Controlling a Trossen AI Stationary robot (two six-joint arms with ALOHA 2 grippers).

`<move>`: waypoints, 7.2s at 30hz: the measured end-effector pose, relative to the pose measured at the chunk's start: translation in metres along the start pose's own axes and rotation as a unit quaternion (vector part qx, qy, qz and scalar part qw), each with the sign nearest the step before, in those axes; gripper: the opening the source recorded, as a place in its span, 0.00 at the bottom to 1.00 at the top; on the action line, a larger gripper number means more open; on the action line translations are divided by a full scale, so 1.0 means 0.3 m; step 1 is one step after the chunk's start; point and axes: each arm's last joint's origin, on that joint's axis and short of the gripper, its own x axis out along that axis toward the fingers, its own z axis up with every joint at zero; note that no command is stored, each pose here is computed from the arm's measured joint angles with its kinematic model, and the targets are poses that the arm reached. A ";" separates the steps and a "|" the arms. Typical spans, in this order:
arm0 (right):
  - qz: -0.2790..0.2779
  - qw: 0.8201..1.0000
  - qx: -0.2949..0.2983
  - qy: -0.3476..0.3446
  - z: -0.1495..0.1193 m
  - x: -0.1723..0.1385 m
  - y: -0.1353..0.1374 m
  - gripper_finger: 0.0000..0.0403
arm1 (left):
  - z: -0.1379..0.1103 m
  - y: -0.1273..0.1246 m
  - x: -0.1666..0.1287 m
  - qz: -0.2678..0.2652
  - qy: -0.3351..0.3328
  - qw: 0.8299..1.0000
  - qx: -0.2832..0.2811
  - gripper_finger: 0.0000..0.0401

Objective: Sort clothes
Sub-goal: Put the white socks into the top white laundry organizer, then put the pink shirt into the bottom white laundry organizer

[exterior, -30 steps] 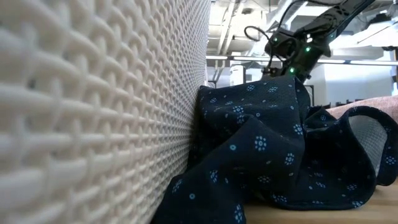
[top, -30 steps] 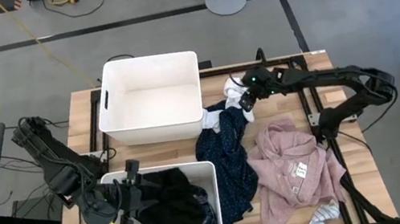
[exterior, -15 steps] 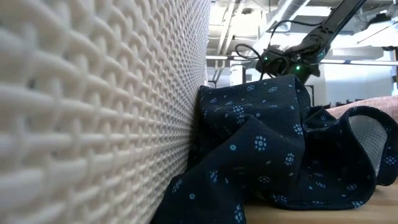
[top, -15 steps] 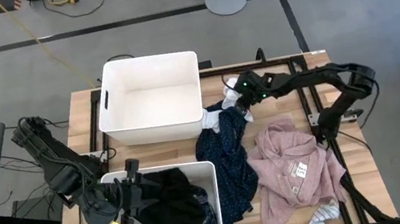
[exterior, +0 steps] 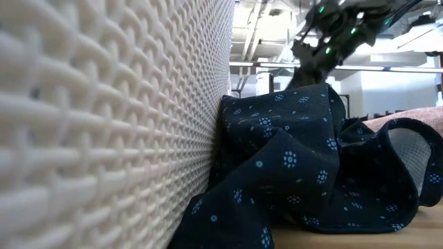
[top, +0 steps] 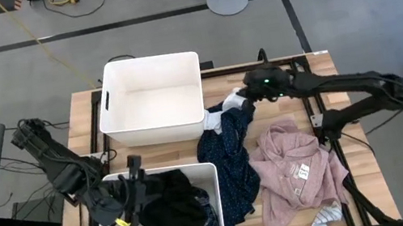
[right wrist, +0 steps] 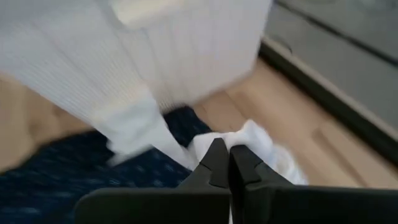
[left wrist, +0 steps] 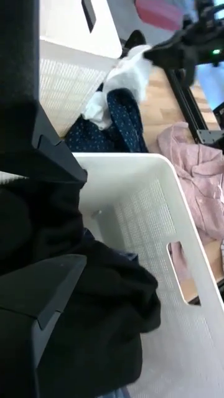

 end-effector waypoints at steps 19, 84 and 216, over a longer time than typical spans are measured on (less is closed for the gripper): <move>0.205 0.940 -0.098 -0.254 0.151 -0.374 0.268 0.00 | 0.130 0.148 0.112 0.122 -0.101 0.986 0.059 0.54; 0.194 0.923 -0.256 -0.213 0.256 -0.399 0.545 0.00 | 0.183 0.447 0.489 0.085 -0.217 0.971 -0.057 0.61; 0.144 0.967 -0.075 0.195 -0.426 -0.540 0.614 0.59 | 0.030 0.081 0.099 0.000 -0.017 0.999 0.031 0.51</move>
